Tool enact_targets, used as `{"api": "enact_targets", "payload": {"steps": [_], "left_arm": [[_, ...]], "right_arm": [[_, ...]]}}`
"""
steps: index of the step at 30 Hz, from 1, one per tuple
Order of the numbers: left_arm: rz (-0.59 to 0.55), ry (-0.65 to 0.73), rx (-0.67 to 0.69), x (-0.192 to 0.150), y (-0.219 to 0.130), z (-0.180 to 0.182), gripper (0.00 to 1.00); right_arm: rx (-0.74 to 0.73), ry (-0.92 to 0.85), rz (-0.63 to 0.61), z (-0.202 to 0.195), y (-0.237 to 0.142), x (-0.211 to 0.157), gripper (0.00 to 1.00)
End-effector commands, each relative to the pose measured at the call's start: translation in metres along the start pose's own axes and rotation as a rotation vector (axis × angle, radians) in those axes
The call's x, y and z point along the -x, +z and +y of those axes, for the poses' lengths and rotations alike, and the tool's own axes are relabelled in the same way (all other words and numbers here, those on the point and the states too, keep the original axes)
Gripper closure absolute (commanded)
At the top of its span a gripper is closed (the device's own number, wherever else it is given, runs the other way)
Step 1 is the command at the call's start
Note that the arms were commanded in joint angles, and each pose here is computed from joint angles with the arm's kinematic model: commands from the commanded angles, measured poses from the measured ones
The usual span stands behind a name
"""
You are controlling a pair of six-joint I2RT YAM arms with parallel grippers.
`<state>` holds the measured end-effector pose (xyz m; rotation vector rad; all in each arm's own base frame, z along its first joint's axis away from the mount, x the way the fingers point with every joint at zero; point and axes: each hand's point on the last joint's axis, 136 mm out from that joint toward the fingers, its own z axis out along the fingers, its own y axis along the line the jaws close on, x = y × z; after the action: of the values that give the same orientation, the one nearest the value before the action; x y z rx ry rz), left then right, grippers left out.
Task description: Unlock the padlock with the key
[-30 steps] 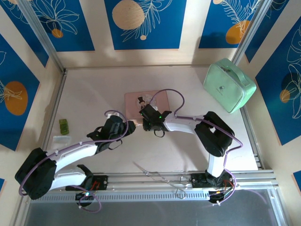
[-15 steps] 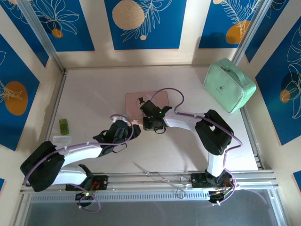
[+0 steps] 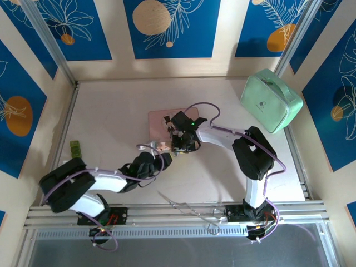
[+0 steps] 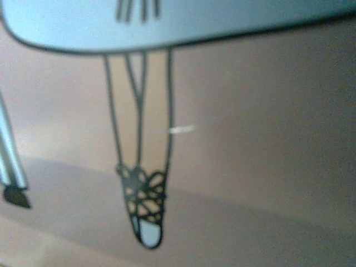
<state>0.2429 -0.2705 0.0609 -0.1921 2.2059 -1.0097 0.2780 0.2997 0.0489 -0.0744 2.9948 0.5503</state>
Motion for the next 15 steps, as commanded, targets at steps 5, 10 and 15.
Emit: {"api": "enact_targets", "payload": {"steps": [5,10,15], "left_arm": [[-0.055,0.037,-0.141,0.003,0.014,-0.022,0.59],[-0.036,0.069,-0.165,-0.001,0.023,-0.028,0.59],[-0.021,0.066,-0.120,-0.003,0.033,-0.021,0.60]], "right_arm": [[0.064,0.035,0.130,0.004,0.001,-0.021,0.80],[0.082,0.051,0.141,0.002,0.005,-0.019,0.80],[0.094,0.052,0.147,0.004,0.005,-0.019,0.80]]}}
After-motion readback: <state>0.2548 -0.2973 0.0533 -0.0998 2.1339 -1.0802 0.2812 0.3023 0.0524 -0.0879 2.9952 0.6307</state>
